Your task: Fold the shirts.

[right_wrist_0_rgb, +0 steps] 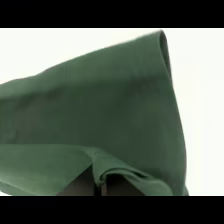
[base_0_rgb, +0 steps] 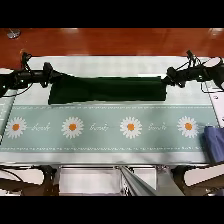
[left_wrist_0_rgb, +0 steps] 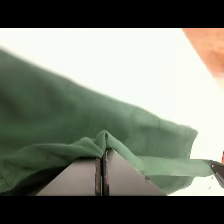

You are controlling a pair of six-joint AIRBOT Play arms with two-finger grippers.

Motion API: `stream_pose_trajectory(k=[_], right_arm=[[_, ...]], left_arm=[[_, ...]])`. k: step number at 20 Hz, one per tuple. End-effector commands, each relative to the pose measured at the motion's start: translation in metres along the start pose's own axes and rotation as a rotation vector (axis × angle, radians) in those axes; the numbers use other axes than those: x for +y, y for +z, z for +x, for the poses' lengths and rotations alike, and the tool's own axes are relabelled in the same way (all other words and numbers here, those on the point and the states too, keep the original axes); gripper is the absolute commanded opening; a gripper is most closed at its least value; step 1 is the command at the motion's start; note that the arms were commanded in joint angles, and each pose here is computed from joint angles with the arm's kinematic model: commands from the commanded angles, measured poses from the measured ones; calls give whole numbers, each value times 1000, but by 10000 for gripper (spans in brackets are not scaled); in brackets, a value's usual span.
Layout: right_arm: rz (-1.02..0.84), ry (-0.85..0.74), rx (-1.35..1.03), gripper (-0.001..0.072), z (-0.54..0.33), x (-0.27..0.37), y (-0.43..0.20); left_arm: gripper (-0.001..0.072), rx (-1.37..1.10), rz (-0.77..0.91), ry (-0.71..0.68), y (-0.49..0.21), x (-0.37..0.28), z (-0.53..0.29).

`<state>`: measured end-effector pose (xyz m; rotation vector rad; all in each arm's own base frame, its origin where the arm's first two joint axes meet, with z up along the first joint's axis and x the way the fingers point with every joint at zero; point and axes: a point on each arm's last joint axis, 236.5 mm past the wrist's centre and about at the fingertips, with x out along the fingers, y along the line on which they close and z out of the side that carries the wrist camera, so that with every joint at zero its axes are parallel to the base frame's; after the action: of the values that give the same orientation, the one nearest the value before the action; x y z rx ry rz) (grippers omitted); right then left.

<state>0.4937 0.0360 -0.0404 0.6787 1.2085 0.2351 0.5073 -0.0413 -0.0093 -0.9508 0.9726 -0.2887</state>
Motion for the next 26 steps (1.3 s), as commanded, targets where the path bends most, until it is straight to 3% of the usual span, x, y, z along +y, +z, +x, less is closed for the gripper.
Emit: stream_pose_trajectory(k=[1,6,7,8,9,10,12,14,15,17,22,26], right_arm=[[8,24,22,30,11,3,9],[11,25,58,30,29,4,6],[15,25,59,31,31,3,7],[19,28,60,103,33,3,8],[21,34,62,455,34,3,8],[22,40,66,637,34,4,7],[3,46,114,630,16,2,3],[-4,-39,142,630,-10,-26,5],[31,-92,153,630,-21,-47,5],[126,-159,169,629,-31,-83,0],[145,-59,223,627,3,-76,-9],[134,13,249,621,36,-52,-15]], left_arm=[[22,37,6,95,7,26,11],[23,61,9,168,5,45,16],[60,65,9,167,4,45,16],[385,87,12,162,-2,42,18],[692,111,17,156,-8,40,19],[706,137,24,154,-12,38,16],[705,193,71,181,-7,40,-10],[702,209,12,307,5,62,-56],[702,186,-63,393,9,78,-80],[701,127,-52,471,17,88,-114],[701,126,183,380,-24,28,-117],[702,145,270,304,-60,-14,-95]])
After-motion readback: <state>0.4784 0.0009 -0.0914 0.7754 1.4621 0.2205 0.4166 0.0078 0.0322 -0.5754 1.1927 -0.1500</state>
